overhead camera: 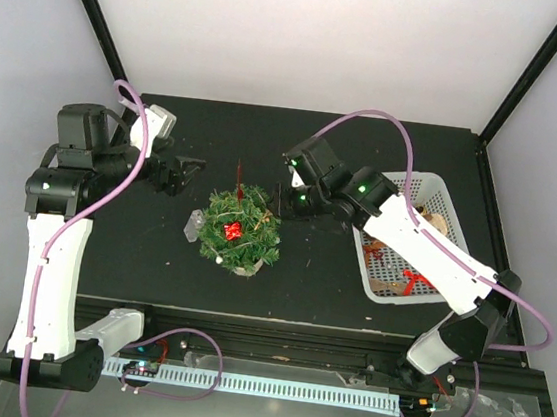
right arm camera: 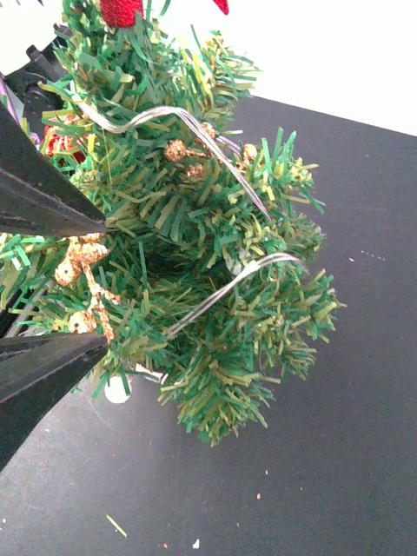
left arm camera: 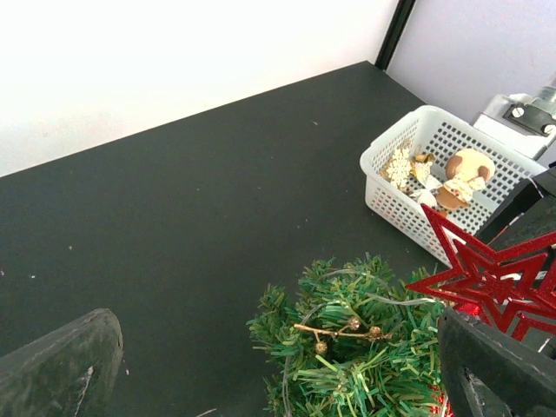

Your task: Decorate the small christmas tree

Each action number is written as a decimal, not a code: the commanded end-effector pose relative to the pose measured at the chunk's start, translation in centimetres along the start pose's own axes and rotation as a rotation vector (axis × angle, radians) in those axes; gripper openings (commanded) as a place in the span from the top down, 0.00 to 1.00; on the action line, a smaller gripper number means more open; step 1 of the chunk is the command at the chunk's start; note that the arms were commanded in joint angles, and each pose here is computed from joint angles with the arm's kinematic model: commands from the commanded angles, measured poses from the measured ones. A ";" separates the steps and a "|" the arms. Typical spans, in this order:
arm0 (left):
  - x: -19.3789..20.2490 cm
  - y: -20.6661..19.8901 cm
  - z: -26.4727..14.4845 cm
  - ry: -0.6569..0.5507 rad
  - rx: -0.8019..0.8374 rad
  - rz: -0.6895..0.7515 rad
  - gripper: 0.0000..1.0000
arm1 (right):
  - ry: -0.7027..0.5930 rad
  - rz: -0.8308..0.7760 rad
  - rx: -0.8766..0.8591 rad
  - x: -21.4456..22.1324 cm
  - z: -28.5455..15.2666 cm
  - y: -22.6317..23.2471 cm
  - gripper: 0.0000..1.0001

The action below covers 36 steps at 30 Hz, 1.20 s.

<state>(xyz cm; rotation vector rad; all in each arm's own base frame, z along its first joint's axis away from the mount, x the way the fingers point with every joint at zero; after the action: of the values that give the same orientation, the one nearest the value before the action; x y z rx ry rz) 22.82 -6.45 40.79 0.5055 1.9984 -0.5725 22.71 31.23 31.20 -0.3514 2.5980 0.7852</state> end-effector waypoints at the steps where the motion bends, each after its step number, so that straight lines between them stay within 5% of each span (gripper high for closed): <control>1: -0.4 -0.3 -0.5 -0.027 0.009 0.007 0.01 | -0.064 0.018 0.030 -1.0 -1.6 -0.5 0.66; 7: -0.4 -0.4 -0.6 -0.030 0.005 0.016 0.01 | -0.102 0.087 0.159 -1.3 -2.5 -3.2 0.66; 17: -0.5 -0.1 -0.4 -0.023 -0.006 0.020 0.01 | -0.143 0.277 0.326 0.2 -5.2 -16.1 0.64; 36: 0.1 1.5 0.8 0.085 -0.043 0.055 0.01 | 0.041 0.459 0.375 6.5 4.1 -27.9 0.65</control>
<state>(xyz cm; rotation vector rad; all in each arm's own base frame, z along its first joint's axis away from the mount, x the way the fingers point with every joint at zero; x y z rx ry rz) 24.48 -6.01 39.19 0.5482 2.0716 -0.5227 25.49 9.63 12.29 0.3877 2.8977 0.3457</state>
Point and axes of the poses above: each gripper's point midway between its finger pads, its own z axis out along the fingers, its own y axis along the line the jaws close on, x = y × z, the point moved 5 cm from there along -z, back along the fingers, and after that the axes turned 2 degrees about -z, right-handed, at the moved point
